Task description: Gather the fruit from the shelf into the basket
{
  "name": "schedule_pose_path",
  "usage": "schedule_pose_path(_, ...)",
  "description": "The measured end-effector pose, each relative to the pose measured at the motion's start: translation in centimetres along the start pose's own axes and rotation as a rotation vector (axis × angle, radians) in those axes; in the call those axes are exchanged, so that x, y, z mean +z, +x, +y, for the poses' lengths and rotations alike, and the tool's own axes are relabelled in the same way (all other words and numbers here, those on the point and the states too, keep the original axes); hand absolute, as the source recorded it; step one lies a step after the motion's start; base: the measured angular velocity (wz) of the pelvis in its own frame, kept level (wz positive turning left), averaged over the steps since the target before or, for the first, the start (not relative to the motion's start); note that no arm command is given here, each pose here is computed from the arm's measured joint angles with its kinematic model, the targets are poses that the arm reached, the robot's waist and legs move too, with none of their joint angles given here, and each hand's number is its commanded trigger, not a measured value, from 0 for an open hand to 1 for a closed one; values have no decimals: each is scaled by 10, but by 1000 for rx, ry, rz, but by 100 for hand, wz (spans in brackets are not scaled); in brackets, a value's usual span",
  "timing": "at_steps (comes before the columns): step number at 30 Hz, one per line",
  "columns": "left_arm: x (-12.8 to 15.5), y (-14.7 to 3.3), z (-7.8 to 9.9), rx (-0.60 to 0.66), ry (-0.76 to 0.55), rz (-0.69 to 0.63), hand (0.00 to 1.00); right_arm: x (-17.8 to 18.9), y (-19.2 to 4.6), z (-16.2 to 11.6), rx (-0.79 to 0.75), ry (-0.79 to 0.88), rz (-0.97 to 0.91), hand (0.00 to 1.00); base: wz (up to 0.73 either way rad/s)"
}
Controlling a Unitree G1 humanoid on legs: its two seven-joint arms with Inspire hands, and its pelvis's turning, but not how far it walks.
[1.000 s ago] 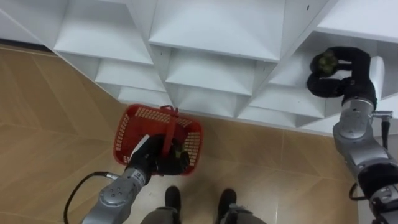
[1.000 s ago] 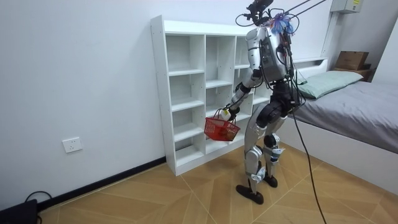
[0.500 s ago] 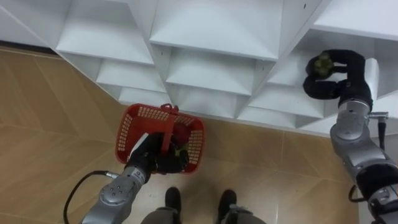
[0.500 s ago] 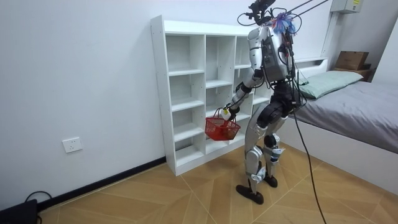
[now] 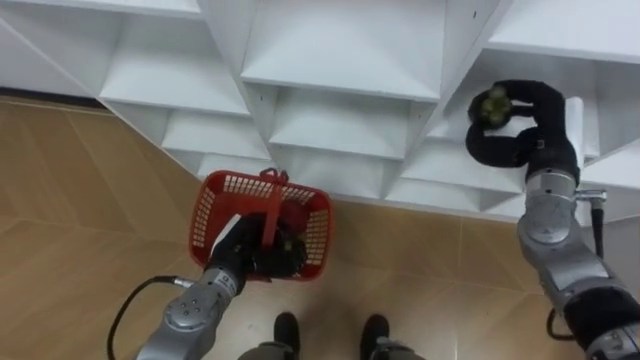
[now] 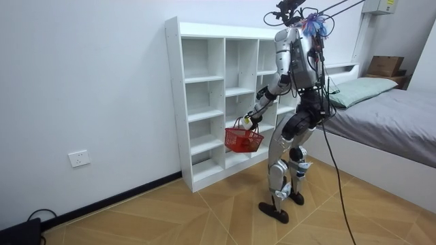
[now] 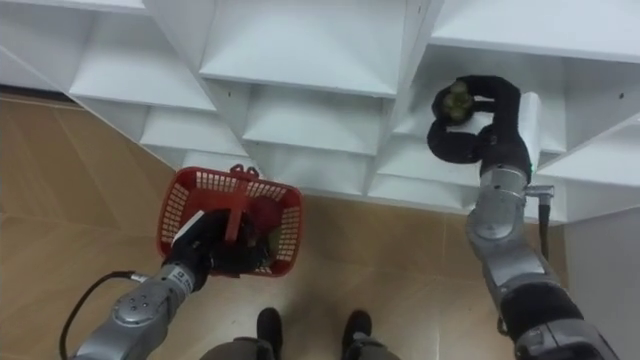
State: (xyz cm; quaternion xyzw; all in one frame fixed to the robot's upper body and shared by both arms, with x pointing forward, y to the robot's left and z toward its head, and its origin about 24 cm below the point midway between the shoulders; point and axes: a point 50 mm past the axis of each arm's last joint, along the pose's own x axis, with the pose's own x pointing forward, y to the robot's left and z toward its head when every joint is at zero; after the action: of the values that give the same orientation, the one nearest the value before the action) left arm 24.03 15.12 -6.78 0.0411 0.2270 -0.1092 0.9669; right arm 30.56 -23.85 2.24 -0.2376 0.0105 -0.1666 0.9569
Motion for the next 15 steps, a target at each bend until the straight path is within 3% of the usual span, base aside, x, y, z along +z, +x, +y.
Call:
schedule_pose_path(5,2,-2,6,30,-23,-22,100,-3,-21,7,98,10,-42,100,-1)
schedule_pose_path(15,9,-11,0,17,-40,-108,100,-14,-57,13,215,39,-37,100,-2)
